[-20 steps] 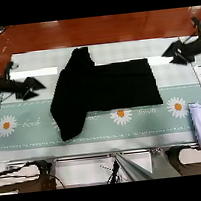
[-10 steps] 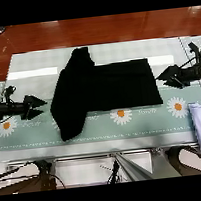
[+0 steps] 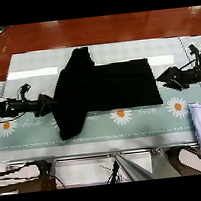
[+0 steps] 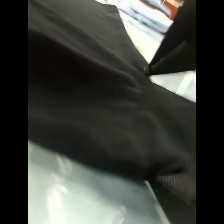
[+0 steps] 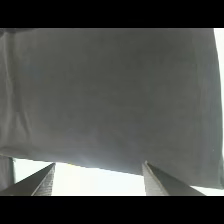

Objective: Fold the shirts.

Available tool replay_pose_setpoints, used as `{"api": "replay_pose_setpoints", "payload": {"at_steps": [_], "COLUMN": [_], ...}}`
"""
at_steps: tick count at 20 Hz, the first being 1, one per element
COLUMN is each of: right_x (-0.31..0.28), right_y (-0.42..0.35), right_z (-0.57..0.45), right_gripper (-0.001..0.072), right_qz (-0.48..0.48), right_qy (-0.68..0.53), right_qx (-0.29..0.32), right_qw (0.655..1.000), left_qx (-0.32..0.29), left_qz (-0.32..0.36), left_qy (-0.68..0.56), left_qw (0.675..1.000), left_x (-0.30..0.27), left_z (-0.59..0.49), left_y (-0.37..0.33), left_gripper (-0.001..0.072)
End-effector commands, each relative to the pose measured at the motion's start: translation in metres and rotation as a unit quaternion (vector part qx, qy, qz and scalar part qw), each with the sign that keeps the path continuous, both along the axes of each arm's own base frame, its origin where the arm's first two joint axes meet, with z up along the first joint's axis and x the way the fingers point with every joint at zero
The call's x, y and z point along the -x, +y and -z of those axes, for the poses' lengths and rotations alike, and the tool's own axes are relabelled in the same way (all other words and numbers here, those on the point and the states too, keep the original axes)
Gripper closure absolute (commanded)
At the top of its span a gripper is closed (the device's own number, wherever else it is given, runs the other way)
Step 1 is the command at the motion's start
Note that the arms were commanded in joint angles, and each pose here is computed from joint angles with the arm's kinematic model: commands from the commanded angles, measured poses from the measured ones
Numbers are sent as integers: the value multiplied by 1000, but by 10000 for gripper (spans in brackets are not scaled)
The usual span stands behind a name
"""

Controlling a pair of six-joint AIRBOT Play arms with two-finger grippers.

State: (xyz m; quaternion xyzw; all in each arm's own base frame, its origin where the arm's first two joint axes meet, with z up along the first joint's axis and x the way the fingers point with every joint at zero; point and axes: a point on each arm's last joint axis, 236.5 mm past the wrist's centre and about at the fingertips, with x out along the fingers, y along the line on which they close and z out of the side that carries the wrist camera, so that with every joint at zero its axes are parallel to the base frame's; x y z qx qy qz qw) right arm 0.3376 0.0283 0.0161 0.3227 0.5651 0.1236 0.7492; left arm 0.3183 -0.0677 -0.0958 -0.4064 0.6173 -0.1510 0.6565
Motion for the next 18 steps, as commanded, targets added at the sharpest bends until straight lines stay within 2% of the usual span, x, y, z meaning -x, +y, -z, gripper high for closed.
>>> {"api": "replay_pose_setpoints", "payload": {"at_steps": [1,5,7,11,18], "right_x": [4,39,72,107,60], "right_y": [-14,-105,-114,-67,-40], "right_z": [6,34,54,88,101], "right_gripper": [87,88,88,88,88], "right_qz": [13,131,170,132,124], "right_qy": [11,92,154,209,151], "right_qx": [17,77,56,3,17], "right_qw": [1000,984,972,969,981], "left_qx": [1,13,14,13,14], "left_qz": [-16,-3,-2,-2,-1], "left_qy": [-18,-25,-26,-26,-25], "left_qw": [1000,1000,1000,1000,1000], "left_x": [-15,-17,-18,-18,-17], "left_z": [0,-11,-12,-12,-12], "left_y": [-9,-12,-13,-12,-13], "left_gripper": [675,683,682,682,682]}}
